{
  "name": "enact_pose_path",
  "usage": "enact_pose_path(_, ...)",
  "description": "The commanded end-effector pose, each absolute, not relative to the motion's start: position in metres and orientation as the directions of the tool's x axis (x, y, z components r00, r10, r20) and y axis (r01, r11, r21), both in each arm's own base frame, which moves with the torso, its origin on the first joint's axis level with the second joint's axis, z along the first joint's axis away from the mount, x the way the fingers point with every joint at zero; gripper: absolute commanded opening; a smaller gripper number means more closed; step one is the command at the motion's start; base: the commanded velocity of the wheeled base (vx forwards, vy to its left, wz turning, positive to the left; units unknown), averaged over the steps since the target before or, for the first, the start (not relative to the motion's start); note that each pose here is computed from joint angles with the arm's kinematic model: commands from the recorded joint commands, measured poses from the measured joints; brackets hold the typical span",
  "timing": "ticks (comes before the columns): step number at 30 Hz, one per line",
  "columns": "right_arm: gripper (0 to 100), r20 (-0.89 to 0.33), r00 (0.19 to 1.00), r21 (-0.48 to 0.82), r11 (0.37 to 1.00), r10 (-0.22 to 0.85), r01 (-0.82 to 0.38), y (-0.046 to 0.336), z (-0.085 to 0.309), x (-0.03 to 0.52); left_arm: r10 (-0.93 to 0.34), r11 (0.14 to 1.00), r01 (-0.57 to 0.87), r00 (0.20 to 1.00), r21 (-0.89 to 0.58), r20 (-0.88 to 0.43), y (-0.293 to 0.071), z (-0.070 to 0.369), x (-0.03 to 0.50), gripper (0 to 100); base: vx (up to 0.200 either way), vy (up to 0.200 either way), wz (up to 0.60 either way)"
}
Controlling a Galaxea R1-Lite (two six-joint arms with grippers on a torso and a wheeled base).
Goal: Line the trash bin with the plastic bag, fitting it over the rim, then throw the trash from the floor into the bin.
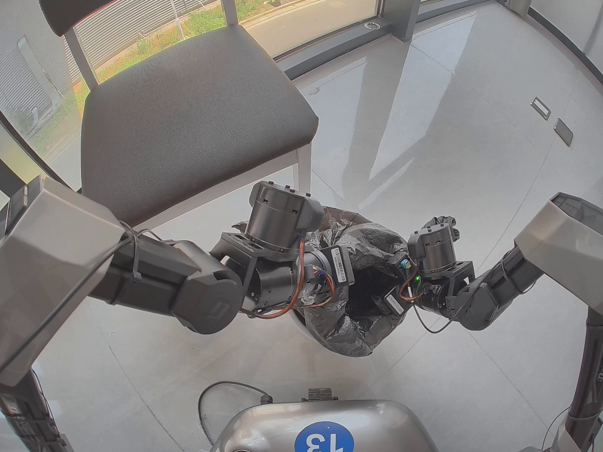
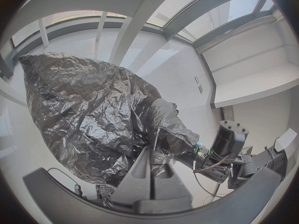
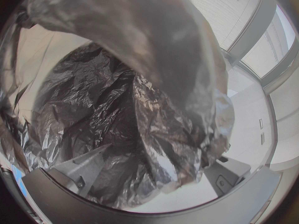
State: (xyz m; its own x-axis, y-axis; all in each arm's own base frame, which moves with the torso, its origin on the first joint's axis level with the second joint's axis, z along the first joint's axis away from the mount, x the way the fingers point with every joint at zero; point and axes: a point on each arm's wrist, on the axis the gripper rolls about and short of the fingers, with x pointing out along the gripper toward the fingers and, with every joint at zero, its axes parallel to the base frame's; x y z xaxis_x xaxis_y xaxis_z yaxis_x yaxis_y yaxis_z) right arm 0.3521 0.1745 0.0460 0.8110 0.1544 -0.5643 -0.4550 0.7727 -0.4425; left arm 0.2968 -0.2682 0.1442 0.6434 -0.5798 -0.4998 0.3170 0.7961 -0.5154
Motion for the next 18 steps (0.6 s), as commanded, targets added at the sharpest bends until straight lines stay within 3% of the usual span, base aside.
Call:
enact_pose_path(1,0,-0.558,0.815,-0.437,0.779,0.157,-0.449,0.179,0.042,0.361,-0.578,0.798,0.315,0.642,-0.514,-0.504,-0.268,0.143,0.297,0,0.000,0.000,0.00)
enact_pose_path(18,0,-0.605,0.783,-0.433,0.767,0.142,-0.474,0.172,0.037,0.346,-0.584,0.799,0.323,0.621,-0.508,-0.523,-0.278,0.132,0.294,0,0.000,0.000,0.00)
